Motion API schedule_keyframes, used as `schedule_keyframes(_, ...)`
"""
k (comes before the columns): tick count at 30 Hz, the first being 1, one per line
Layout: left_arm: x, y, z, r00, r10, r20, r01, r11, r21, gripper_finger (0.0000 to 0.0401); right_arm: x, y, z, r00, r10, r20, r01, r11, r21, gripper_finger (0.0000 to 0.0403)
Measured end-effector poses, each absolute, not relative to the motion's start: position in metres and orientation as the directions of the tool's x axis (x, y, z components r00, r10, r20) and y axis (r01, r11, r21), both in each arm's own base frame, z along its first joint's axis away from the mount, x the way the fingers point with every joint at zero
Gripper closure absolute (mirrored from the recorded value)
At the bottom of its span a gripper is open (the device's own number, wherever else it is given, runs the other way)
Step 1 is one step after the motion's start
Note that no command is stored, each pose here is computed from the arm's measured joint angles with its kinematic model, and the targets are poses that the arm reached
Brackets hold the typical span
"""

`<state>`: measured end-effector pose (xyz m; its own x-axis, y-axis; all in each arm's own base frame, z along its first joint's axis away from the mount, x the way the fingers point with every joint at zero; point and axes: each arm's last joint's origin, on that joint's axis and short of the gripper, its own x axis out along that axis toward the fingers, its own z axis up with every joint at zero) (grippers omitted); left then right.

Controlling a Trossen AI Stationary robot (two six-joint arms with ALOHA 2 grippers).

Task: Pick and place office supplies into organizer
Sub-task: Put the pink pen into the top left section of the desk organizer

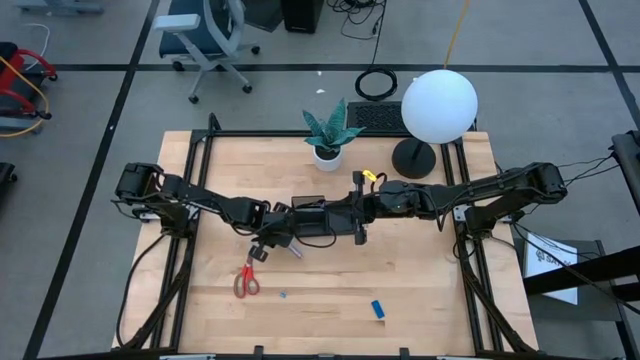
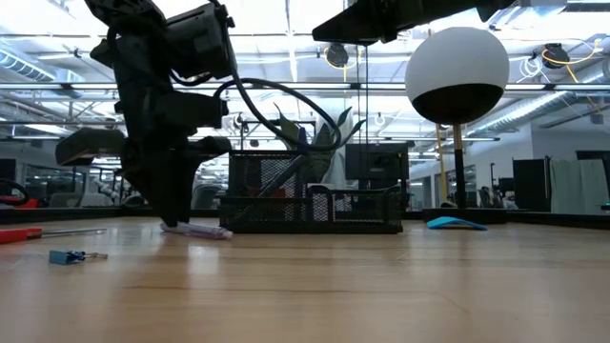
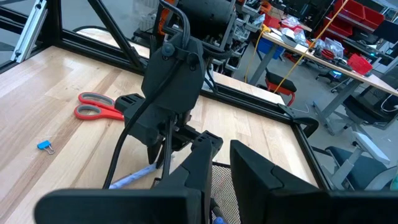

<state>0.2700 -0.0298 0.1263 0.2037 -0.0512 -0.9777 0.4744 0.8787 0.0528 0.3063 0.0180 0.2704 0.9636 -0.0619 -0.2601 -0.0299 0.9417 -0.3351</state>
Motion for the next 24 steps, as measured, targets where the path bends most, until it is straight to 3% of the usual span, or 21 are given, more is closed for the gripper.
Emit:
schedule_keyframes(8,0.268,-0.043,0.125,0.189,-0.064,-0.98,0.535,0.844,0.048,0.0315,0.306,0.018,0.27,0.964,-0.062,-0.26,-0.03,0.942,-0.335,0.0355)
schedule_keyframes(24,0.265,-0.052,0.124,0.172,-0.07,-0.983,0.553,0.832,0.038,0.0315,0.306,0.018,0.27,0.964,-0.062,-0.26,-0.029,0.943,-0.332,0.0355)
